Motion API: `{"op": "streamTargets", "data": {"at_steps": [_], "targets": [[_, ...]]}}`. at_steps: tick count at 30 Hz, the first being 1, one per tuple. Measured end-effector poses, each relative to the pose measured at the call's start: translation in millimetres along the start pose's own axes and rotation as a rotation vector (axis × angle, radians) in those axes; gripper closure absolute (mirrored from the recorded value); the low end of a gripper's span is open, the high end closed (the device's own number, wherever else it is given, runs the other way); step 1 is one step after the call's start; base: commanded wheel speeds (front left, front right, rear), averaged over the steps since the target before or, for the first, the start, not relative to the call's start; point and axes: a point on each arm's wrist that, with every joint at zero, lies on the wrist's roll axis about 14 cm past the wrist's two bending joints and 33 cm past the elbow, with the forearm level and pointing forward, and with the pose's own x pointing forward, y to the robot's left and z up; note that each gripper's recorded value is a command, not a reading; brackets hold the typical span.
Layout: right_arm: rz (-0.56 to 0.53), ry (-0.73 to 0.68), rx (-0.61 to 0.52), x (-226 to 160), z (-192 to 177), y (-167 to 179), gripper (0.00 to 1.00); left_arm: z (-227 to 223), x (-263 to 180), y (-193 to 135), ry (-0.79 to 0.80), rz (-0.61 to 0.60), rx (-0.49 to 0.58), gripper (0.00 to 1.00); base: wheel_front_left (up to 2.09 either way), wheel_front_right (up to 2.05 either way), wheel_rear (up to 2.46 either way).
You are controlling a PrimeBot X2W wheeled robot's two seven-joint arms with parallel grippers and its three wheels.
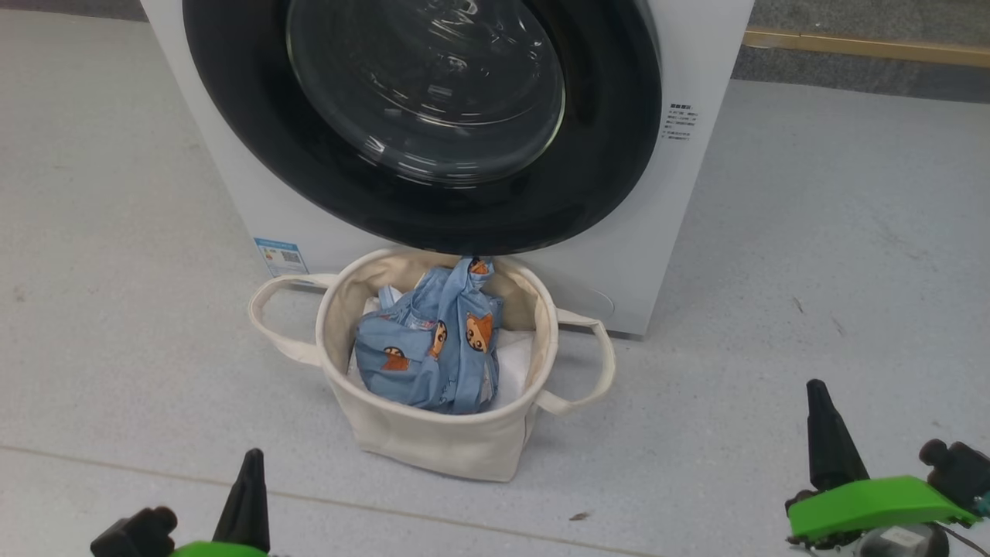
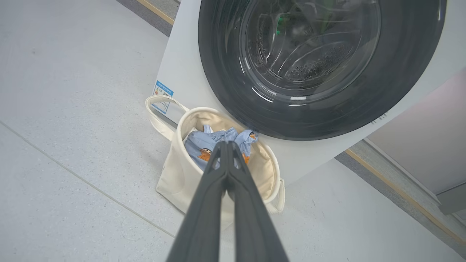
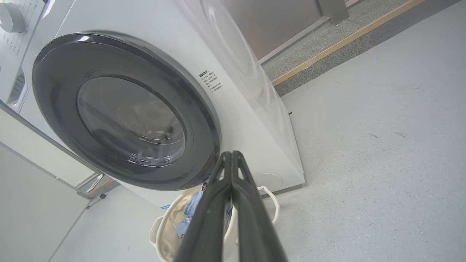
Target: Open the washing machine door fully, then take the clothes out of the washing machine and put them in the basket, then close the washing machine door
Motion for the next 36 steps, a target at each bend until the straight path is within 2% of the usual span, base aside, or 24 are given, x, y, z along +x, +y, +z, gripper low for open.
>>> {"op": "streamTargets", "data": {"at_steps": [36], "targets": [[-0.044, 0.051, 0.402, 3.6, -8.7, -5.0, 1.00, 13.0, -3.5, 9.7, -0.015, 0.031, -0.444, 1.00, 0.00, 0.00, 0.00]]}}
